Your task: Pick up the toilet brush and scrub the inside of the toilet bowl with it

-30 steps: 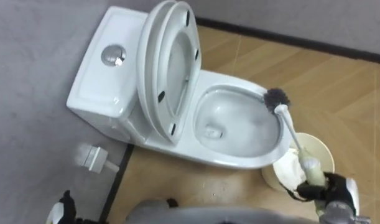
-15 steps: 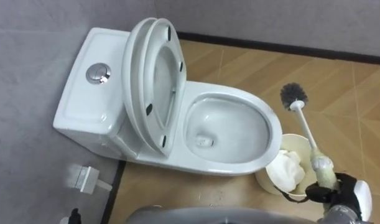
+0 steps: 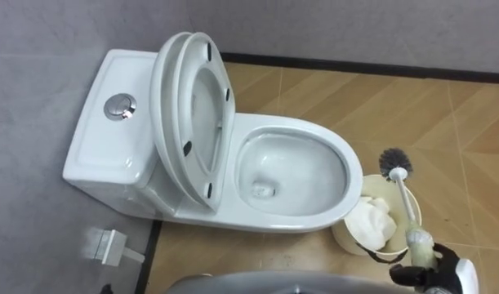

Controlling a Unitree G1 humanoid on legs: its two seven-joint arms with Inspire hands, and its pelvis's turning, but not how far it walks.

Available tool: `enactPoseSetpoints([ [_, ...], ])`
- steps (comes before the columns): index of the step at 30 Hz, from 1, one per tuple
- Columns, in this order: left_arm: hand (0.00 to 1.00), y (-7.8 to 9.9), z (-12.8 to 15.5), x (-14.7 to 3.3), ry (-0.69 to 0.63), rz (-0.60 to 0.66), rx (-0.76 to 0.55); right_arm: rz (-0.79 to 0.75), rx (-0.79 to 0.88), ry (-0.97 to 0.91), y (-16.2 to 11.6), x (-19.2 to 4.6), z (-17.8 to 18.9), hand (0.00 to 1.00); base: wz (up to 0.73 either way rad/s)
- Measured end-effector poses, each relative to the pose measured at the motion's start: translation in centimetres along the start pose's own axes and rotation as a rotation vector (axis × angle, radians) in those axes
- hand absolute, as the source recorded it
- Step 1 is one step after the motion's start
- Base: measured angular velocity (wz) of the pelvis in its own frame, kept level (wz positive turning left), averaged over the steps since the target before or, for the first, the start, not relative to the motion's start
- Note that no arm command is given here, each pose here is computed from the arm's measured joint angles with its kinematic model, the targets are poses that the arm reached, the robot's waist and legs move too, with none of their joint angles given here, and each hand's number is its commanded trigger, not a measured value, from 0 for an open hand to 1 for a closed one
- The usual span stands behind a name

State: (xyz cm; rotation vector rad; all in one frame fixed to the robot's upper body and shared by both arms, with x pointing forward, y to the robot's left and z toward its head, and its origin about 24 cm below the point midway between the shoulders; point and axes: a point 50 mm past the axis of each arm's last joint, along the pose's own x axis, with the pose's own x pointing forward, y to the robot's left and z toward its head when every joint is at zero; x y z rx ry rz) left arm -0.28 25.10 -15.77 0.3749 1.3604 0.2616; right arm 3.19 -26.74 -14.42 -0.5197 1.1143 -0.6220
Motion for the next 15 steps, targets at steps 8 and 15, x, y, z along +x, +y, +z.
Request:
enactPoseSetpoints([
  [8,0.00,-0.1,1.2,0.2,-0.030,-0.012,0.019,0.043,-0.053,0.107,0.1,-0.2,-2.1,0.00,-0.06],
  [15,0.00,-0.2,0.3,0.2,0.027,-0.018,0.029,0.128,-0.026,0.176,0.5,-0.3,-2.8,0.00,-0.02],
])
